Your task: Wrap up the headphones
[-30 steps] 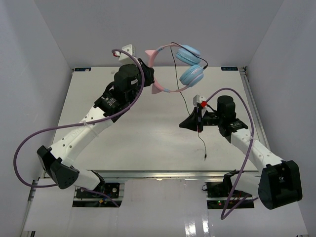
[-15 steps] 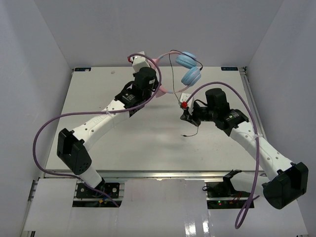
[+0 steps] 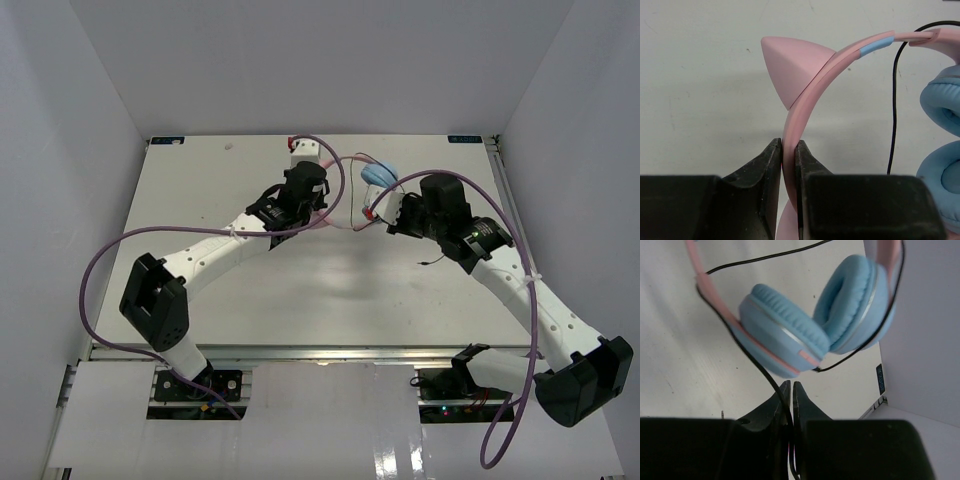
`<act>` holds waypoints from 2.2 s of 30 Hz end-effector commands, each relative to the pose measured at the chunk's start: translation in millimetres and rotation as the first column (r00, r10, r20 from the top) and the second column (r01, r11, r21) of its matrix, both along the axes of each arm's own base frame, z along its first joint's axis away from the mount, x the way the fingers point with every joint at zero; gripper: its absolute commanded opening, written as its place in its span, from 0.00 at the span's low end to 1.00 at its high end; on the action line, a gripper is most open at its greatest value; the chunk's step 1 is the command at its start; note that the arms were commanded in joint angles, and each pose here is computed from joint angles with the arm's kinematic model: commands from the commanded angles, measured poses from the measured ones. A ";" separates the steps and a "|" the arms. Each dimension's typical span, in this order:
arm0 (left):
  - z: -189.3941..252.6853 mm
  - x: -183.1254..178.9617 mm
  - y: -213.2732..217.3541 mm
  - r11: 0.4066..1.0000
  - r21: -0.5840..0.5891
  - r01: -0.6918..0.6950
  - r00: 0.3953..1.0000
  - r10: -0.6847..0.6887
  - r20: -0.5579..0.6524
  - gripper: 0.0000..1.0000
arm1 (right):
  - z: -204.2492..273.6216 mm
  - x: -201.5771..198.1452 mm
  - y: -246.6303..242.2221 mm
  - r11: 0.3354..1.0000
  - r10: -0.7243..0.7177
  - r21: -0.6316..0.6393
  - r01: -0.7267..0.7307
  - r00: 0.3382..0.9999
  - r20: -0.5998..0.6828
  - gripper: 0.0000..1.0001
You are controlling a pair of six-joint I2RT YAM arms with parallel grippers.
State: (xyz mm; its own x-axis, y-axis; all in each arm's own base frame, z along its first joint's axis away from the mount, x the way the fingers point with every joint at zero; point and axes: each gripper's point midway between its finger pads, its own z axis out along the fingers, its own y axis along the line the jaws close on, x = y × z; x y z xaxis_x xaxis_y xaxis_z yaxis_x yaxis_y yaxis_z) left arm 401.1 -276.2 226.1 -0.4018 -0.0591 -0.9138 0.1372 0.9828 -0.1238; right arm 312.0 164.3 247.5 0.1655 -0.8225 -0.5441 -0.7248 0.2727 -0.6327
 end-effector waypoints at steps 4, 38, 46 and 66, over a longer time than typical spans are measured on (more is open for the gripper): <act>-3.8 -26.9 -31.7 0.982 -0.017 0.190 0.982 -0.190 -0.006 0.00 | 47.5 25.1 1.3 1.000 -0.028 0.003 0.028 0.980 0.197 0.23; 44.5 -117.1 -57.8 0.811 -0.133 0.569 0.822 -0.565 0.069 0.00 | -25.2 61.5 1.0 0.914 0.069 0.405 -0.006 0.988 -0.141 0.41; 62.1 -129.3 -53.5 0.792 -0.130 0.597 0.801 -0.598 0.035 0.00 | -32.6 24.1 24.6 0.782 0.350 0.611 -0.125 0.899 -0.264 0.66; 122.0 -135.7 -60.2 0.765 -0.203 0.611 0.789 -0.610 0.075 0.00 | -62.5 -8.3 78.2 0.566 0.685 0.784 -0.257 0.675 -0.273 0.95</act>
